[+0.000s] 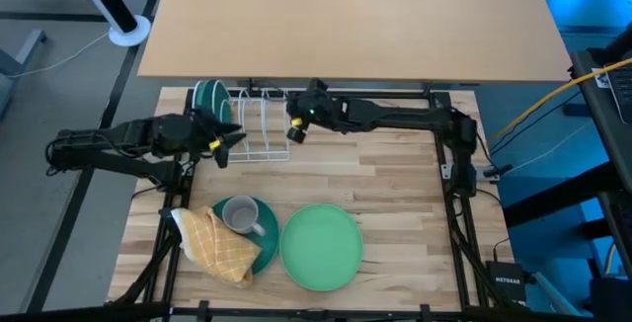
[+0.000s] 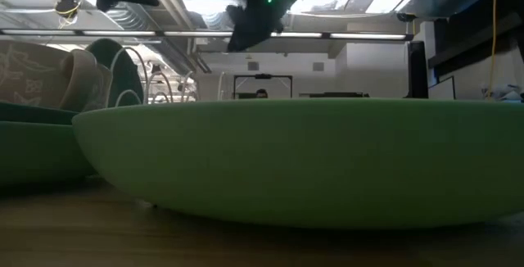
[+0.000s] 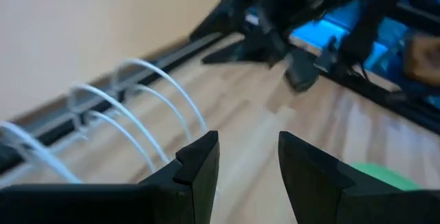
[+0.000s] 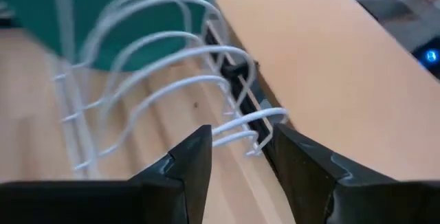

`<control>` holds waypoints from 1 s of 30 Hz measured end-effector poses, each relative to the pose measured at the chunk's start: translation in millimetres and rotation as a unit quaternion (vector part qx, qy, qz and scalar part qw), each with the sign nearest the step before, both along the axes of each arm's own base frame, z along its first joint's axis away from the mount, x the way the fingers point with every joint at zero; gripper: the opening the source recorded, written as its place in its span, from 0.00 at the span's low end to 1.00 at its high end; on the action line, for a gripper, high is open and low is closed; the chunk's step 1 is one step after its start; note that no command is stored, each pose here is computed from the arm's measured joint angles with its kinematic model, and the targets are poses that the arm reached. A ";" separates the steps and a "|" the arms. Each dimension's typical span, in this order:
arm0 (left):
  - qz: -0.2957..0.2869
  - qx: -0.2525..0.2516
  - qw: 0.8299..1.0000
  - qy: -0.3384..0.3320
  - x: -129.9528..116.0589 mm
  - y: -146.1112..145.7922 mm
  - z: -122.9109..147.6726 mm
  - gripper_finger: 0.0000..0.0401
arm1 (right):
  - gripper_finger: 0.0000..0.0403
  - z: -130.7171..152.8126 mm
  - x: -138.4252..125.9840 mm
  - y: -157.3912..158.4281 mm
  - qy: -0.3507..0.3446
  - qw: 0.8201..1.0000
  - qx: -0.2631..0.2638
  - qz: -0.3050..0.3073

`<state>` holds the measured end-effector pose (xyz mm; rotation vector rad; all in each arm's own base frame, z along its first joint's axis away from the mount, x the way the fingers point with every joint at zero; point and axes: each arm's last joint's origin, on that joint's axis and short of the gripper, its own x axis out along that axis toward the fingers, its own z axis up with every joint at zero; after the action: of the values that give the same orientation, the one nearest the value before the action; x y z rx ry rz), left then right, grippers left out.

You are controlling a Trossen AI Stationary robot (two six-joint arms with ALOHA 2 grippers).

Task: Sort dishes
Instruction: Put the right light green plate into the dish rack

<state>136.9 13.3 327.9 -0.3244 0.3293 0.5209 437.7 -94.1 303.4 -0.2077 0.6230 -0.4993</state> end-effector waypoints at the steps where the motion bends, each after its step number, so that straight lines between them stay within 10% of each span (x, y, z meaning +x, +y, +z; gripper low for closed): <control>1: -0.009 -0.006 1.000 0.006 3.3 -1.3 -1.9 0.35 | 0.39 3.5 -4.3 8.0 0.016 1.000 0.001 0.009; 15: -0.084 -0.008 0.991 0.108 46.7 -27.0 -31.5 0.35 | 0.39 7.7 -56.6 107.7 0.201 0.968 0.124 0.086; 30: -0.140 -0.018 0.981 0.133 70.1 -60.9 -50.4 0.35 | 0.39 -69.7 -81.5 132.3 0.298 0.914 0.276 0.017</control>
<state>207.0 -47.6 277.6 -0.2370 0.6349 0.2796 356.2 38.2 233.7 0.1790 1.3299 -0.1992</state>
